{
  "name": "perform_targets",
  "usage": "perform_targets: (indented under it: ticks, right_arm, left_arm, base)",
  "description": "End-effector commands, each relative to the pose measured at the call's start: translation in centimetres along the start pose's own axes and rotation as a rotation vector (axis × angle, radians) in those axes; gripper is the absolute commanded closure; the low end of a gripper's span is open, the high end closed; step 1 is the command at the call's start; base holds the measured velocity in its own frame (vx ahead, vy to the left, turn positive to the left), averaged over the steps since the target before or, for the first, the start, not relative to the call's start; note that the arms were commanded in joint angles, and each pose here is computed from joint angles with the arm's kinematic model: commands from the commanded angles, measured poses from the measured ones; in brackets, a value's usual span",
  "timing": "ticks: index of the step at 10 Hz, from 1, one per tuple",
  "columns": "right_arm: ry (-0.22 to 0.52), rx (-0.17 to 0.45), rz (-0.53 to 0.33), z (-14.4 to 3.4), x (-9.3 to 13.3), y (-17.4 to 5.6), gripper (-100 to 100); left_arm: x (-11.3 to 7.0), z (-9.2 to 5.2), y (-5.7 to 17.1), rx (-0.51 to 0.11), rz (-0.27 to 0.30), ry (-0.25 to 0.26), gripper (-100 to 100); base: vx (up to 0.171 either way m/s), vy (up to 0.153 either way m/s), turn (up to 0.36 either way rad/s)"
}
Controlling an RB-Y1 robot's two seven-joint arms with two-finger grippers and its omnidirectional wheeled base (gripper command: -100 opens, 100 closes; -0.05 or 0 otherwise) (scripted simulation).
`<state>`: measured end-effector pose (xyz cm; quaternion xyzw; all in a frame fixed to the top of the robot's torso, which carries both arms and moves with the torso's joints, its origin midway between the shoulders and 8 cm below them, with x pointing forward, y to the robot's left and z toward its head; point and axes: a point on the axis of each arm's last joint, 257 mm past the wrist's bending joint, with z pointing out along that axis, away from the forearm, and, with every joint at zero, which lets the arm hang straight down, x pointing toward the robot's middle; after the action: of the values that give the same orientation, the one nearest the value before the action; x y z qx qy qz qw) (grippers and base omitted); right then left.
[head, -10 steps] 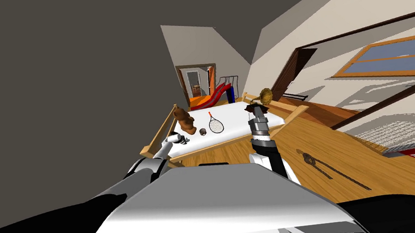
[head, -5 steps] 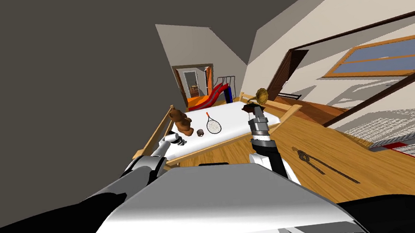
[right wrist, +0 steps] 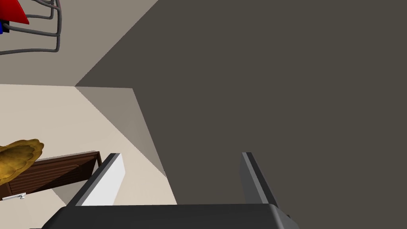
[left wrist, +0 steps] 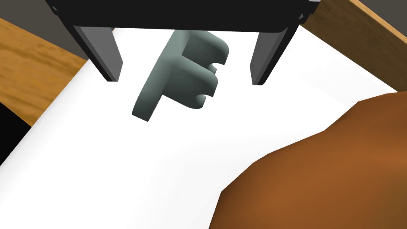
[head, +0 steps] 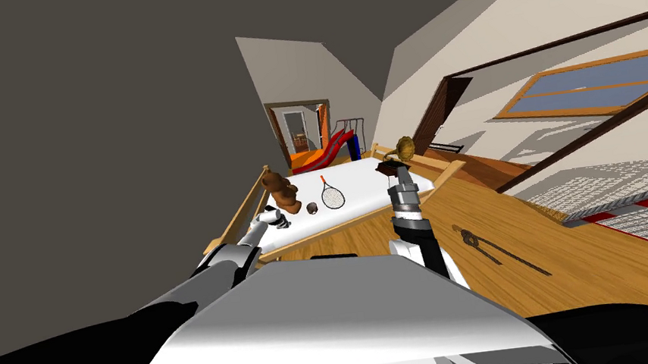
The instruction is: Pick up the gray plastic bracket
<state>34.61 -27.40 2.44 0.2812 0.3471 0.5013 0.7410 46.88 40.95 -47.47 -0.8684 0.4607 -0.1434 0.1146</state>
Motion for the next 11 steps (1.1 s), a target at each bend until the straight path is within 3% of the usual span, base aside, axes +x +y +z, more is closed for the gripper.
perform_targets:
  ticks: [1, 4, 5, 9, 10, 11]
  right_arm:
    - [0.0, 0.0, 0.0, 0.0, 0.0, 0.0, 0]
    - [0.0, 0.0, 0.0, 0.0, 0.0, 0.0, 0]
    - [0.0, 0.0, 0.0, 0.0, 0.0, 0.0, 0]
    - [0.0, 0.0, 0.0, 0.0, 0.0, 0.0, 0]
    - [0.0, 0.0, 0.0, 0.0, 0.0, 0.0, 0]
    - [0.0, 0.0, 0.0, 0.0, 0.0, 0.0, 0]
  left_arm:
    - [0.15, 0.41, 0.48, 0.002, -0.016, -0.004, -100]
    - [0.43, 0.84, 1.18, 0.003, -0.026, -0.008, -100]
    - [0.46, 0.87, 1.2, 0.004, -0.03, -0.008, 100]
    - [0.45, 0.89, 1.29, 0.002, -0.028, -0.009, 100]
    - [0.45, 0.89, 1.28, 0.003, -0.029, -0.009, 0]
    - [0.15, 0.41, 0.48, 0.002, -0.016, -0.004, 100]
  base:
    - [-0.01, 0.086, -0.079]
    - [-0.009, 0.063, -0.065]
    - [-0.002, 0.006, 0.003]
    - [0.0, 0.0, 0.0]
    - [0.0, 0.0, 0.0]
    - [-0.004, -0.055, 0.136]
